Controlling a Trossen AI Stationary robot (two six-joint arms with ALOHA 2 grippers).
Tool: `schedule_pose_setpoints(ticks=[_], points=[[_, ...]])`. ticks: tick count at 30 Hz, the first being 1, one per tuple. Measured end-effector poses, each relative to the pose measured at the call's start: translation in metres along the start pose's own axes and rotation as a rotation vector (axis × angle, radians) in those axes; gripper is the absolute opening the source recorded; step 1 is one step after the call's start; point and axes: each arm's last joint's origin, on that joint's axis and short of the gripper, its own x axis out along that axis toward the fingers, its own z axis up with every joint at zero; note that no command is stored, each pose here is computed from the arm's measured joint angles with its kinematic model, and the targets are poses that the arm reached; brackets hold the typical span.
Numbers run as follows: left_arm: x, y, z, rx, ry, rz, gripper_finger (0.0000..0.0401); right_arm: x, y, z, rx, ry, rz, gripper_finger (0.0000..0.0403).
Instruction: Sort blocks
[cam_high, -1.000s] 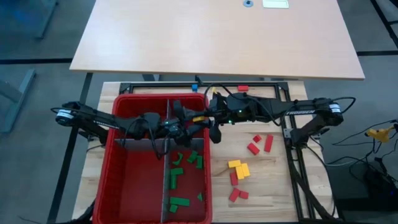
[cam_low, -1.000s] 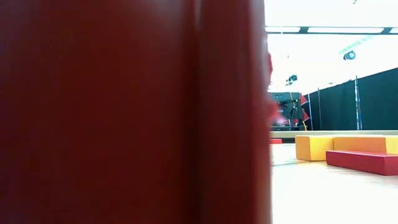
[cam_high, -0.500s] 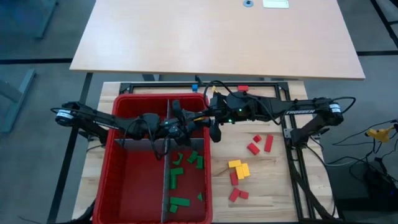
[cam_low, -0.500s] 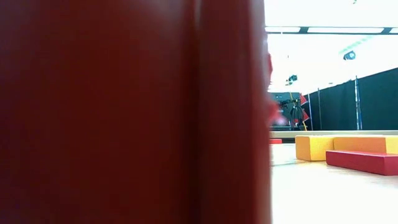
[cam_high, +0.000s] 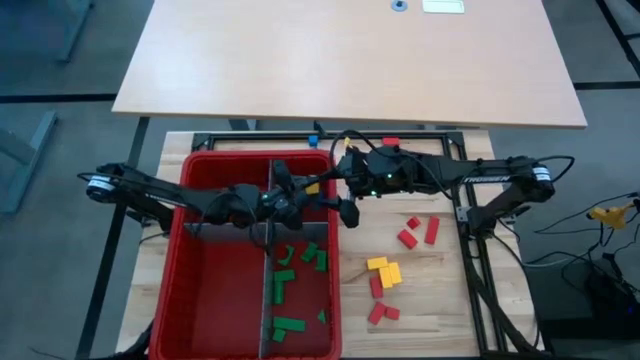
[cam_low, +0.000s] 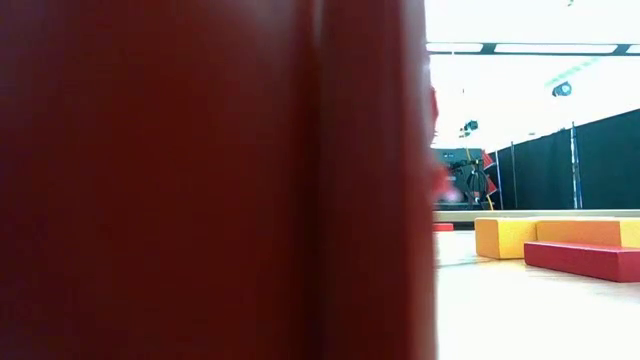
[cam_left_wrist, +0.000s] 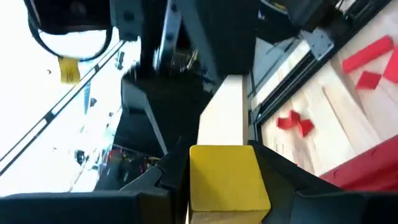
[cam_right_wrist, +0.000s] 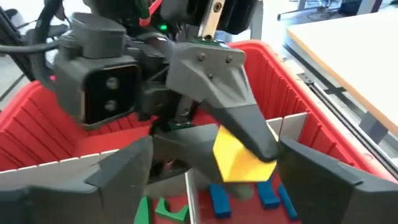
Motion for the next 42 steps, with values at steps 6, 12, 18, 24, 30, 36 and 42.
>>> schedule_pose_setpoints(ticks=[6,12,18,24,30,36,42], points=[[-0.018,0.009,-0.009,0.03,0.223,0.042,0.0118,-0.008,0.002,-0.001,0.002,0.03,0.02,0.0325],[-0.052,0.02,-0.025,-0.093,0.354,0.002,0.0118,-0.011,0.002,-0.008,0.018,0.118,-0.001,0.031],[-0.09,0.027,-0.043,-0.286,0.451,-0.025,0.0118,-0.012,0.002,-0.012,0.026,0.155,-0.008,0.0296],[-0.114,0.031,-0.061,-0.521,0.519,-0.058,0.0118,-0.012,0.002,-0.012,0.026,0.156,-0.011,0.0286],[-0.123,0.036,-0.064,-0.632,0.499,-0.1,0.0228,-0.012,0.001,-0.017,0.026,0.199,-0.022,0.0279],[-0.123,0.036,-0.064,-0.659,0.49,-0.118,0.0383,-0.014,-0.001,-0.025,0.066,0.282,-0.045,0.027],[-0.119,0.039,-0.058,-0.709,0.427,-0.113,0.0357,-0.021,-0.003,-0.042,0.118,0.473,-0.097,0.0258]])
